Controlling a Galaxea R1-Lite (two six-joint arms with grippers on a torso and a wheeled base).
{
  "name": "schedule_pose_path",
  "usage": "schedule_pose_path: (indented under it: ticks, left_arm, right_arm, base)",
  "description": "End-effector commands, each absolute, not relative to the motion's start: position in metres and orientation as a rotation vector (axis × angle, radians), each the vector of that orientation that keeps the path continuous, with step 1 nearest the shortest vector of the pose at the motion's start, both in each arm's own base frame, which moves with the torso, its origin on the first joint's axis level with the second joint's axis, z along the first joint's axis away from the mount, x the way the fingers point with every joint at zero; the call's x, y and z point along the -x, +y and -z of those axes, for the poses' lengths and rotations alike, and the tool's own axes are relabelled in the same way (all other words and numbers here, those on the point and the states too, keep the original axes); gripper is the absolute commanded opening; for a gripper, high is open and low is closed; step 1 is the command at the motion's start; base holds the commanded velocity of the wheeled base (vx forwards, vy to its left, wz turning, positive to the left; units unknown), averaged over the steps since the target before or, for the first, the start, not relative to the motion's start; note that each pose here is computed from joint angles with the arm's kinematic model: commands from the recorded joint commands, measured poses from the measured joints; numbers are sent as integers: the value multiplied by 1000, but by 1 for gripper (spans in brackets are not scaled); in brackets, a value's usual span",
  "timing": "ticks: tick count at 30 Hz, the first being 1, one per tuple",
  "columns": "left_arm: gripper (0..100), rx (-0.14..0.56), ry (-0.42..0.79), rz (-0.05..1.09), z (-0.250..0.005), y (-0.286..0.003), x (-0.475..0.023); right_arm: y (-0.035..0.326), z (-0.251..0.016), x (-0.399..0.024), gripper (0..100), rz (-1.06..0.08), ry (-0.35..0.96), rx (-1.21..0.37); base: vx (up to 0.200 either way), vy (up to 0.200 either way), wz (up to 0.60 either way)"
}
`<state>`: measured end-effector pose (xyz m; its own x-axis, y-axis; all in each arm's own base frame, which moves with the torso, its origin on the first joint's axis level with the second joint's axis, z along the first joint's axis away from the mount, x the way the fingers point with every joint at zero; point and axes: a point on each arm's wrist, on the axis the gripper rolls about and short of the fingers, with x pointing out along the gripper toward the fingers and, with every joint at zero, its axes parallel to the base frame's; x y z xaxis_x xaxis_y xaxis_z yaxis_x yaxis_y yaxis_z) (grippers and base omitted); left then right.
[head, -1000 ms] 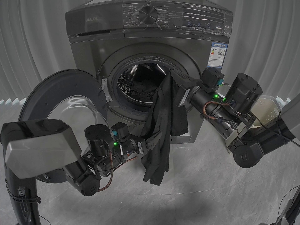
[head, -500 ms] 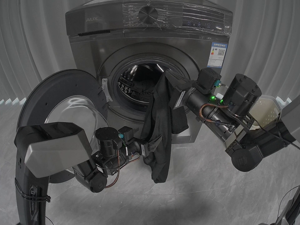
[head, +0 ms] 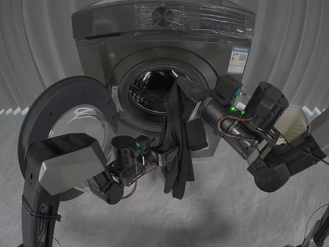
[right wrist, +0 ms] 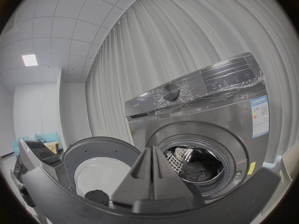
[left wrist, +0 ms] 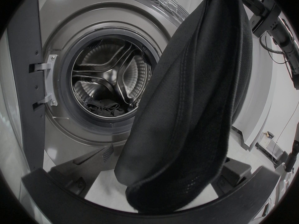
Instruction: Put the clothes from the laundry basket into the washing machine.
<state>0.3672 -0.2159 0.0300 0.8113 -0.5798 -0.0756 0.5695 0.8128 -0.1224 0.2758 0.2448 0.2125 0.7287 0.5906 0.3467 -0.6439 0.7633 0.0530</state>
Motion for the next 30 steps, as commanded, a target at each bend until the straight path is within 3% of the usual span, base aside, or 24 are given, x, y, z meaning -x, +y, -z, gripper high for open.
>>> schedule_pose_path:
  ticks: [1, 9, 19, 23, 28, 30]
  left_arm:
    - [0, 98, 103, 618, -24, -221, -374]
    - [0, 105, 72, 631, -29, -220, -364]
    - [0, 120, 8, 734, -64, -211, -319]
    - [0, 128, 1, 833, -84, -205, -295]
    - [0, 142, -32, 869, -102, -201, -283]
    - [0, 157, -57, 878, -113, -200, -278]
  right_arm:
    - [245, -213, -275, 0, -687, -322, -177]
    - [237, -213, -285, 0, -652, -323, -171]
    - [235, -210, -311, 0, -615, -315, -212]
    - [234, -198, -326, 0, -597, -280, -218]
    - [235, -182, -334, 0, -590, -230, -229]
    - [239, -161, -338, 0, -591, -174, -228]
  base:
    - [0, 0, 0]
    - [0, 0, 0]
    - [0, 0, 0]
    - [0, 0, 0]
    - [0, 0, 0]
    - [0, 0, 0]
